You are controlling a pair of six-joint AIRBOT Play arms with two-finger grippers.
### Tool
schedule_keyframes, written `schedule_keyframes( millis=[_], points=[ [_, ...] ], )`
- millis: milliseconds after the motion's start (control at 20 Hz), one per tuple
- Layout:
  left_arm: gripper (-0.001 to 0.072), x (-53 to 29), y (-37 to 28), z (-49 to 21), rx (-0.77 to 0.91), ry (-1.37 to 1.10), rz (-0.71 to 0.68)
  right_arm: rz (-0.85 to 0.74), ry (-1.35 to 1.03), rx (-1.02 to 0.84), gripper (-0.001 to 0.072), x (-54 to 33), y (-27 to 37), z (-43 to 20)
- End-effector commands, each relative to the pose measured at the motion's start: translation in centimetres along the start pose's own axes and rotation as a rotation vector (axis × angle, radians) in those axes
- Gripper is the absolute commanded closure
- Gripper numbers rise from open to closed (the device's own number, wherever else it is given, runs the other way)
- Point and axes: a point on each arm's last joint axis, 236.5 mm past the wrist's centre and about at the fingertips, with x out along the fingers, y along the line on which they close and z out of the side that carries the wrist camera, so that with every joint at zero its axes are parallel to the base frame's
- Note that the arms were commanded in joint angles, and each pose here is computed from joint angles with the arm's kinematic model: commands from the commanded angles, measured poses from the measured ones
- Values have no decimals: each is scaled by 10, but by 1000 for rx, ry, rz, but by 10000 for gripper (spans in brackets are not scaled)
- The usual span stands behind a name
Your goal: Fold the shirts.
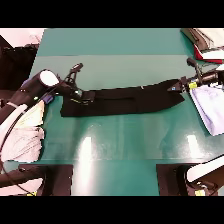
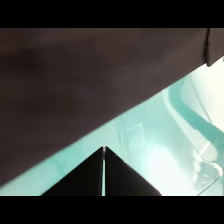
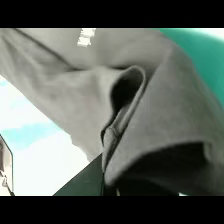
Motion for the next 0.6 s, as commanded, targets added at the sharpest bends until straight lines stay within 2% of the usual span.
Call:
schedule_keyframes(
  millis=[0, 150, 300, 550],
  points=[
    [685, 40, -22, 20, 51, 24, -20, -21, -30, -78, 698, -11, 59, 4],
    [685, 74, -41, 46, 97, 23, -41, -44, -45, -161, 699, -15, 122, 11],
    [685, 100, -55, 61, 69, 26, -104, -51, -63, -289, 699, -11, 191, 23],
    [685, 126, -44, 65, 32, 36, -111, -15, -60, -486, 699, 22, 285, 18]
  ],
)
